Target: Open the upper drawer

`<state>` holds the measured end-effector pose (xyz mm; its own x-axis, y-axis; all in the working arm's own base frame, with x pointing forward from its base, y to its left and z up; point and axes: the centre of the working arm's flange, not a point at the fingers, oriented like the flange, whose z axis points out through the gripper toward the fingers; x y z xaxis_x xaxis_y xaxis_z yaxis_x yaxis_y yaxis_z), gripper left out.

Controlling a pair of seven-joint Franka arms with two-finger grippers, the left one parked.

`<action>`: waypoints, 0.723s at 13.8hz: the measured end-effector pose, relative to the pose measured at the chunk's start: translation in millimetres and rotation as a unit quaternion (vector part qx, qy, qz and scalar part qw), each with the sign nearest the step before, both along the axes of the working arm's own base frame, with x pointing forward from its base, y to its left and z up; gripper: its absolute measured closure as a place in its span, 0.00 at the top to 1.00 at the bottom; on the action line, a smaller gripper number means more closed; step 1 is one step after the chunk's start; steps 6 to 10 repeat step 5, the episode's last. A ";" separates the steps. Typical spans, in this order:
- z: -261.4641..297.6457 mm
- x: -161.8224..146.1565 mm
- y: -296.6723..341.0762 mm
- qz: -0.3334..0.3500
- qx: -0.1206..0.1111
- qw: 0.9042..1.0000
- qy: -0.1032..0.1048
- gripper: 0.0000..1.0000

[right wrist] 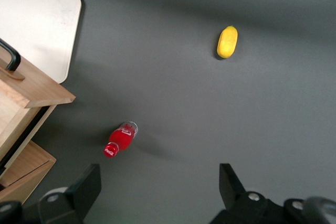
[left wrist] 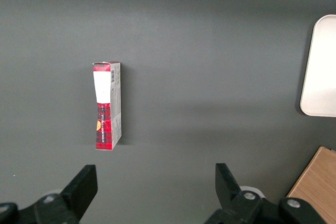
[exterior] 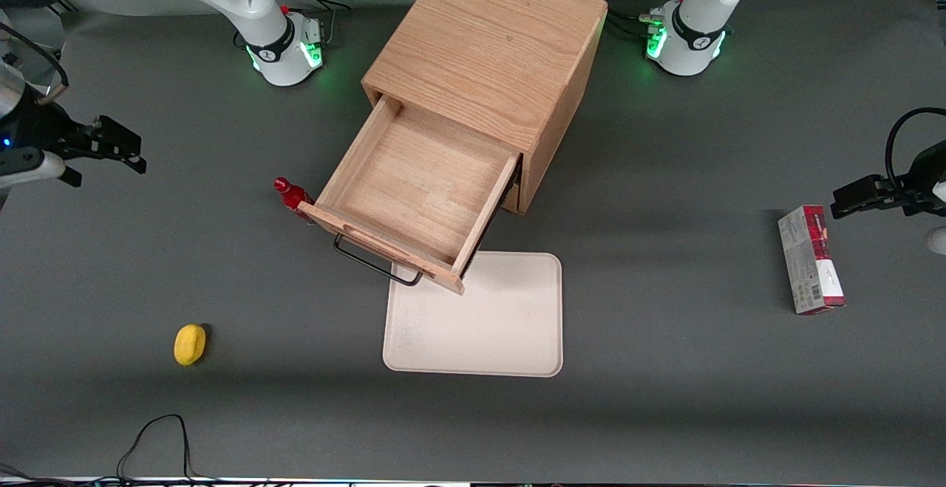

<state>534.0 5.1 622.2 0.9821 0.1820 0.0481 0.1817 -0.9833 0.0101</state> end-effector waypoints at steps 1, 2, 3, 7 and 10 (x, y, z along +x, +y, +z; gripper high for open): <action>1.5 -0.4 0.2 -0.004 0.000 1.000 -0.002 1.00; 0.2 1.0 1.3 -0.019 0.001 1.000 -0.003 1.00; -1.7 2.7 3.4 -0.042 0.002 0.999 -0.003 1.00; -4.9 4.7 8.6 -0.066 0.003 0.998 -0.001 1.00; -4.9 4.7 8.6 -0.066 0.003 0.998 -0.001 1.00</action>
